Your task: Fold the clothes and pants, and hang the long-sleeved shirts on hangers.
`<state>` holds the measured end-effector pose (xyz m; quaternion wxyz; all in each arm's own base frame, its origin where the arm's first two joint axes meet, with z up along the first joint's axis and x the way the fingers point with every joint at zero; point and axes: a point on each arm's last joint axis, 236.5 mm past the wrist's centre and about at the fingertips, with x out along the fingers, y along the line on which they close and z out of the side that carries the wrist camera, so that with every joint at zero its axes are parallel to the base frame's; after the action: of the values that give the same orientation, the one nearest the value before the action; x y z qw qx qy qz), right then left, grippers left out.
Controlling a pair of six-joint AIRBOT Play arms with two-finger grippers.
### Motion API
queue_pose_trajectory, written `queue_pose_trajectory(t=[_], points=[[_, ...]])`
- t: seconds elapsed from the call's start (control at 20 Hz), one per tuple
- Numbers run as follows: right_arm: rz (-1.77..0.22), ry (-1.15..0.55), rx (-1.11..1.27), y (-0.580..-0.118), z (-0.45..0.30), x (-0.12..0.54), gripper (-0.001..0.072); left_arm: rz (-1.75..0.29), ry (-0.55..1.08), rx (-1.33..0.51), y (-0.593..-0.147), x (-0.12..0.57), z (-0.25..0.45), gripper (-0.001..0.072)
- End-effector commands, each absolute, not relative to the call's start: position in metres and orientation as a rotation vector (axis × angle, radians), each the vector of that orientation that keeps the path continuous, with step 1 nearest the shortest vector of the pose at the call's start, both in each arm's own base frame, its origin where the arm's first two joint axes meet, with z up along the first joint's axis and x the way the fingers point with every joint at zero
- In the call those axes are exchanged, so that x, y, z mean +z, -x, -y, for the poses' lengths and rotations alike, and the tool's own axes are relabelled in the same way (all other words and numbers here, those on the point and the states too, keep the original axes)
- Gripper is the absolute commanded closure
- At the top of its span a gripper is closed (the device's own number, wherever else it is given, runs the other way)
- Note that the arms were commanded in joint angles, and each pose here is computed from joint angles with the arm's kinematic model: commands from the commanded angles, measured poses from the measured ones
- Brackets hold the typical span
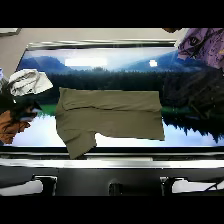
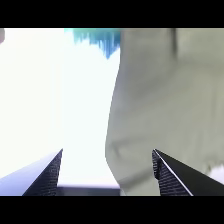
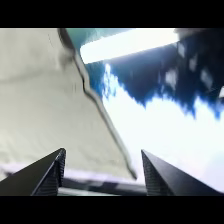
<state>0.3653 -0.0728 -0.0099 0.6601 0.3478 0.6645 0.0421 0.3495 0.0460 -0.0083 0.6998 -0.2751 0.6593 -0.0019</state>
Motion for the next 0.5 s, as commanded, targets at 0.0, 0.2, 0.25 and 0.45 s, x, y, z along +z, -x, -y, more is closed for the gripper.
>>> queue_pose_trajectory(t=[0.0,0.2,0.25,0.45], points=[[-1.487,-0.873,0.117,-0.339,0.058,-0.025,0.0163,-1.370,0.779,-0.043,-0.294,-0.039,0.002,0.0089],[-1.518,-0.873,0.141,-0.332,0.046,-0.030,0.0171,-1.370,0.889,-0.136,-0.259,-0.064,0.055,0.0089],[-1.519,-0.868,0.145,-0.332,0.044,-0.030,0.0171,-1.387,0.892,-0.143,-0.253,-0.070,0.061,0.0089],[-1.516,-0.873,0.150,-0.333,0.043,-0.029,0.0171,-1.406,0.847,-0.166,-0.249,-0.078,0.076,0.0089]])
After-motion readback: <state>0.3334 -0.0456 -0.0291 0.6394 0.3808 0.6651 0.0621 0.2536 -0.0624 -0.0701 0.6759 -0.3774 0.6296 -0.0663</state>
